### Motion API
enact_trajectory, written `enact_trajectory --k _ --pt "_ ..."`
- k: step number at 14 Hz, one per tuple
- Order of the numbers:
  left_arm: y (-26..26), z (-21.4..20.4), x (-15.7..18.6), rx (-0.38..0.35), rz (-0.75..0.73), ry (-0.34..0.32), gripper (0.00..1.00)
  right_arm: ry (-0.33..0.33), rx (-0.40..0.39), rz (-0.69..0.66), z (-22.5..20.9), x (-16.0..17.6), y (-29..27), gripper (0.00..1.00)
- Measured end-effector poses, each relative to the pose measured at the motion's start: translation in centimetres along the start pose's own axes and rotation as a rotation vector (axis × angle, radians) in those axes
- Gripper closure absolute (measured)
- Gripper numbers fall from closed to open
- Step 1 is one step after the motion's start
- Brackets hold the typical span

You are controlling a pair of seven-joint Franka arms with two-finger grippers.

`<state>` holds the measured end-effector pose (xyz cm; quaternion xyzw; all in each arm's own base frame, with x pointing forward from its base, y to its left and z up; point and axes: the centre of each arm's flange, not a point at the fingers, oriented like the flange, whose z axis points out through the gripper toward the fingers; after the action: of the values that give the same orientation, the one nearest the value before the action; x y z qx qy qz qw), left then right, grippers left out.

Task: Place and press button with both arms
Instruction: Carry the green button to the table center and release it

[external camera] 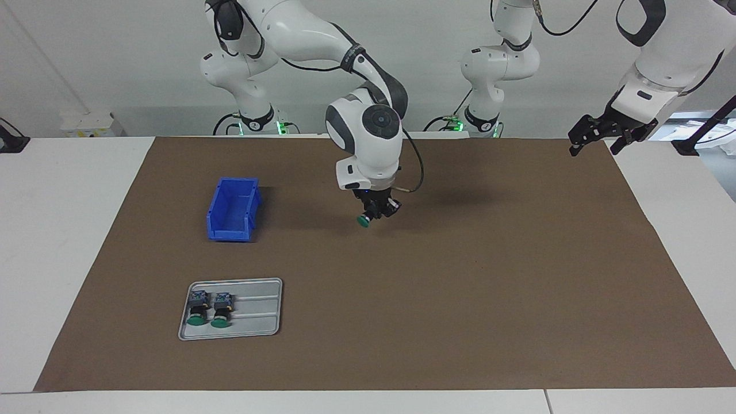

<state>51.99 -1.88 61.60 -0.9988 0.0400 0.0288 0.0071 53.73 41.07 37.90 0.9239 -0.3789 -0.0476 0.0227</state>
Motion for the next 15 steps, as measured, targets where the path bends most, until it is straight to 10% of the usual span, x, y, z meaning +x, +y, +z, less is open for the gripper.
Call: enact_trajectory --k 5,15 --pt "0.0 0.0 0.0 0.000 0.000 0.002 0.00 -0.002 0.058 0.478 2.7 1.4 -1.5 0.59" --pt "0.0 0.4 0.0 0.000 -0.019 -0.005 0.00 -0.053 0.069 0.736 8.0 2.9 0.0 0.59"
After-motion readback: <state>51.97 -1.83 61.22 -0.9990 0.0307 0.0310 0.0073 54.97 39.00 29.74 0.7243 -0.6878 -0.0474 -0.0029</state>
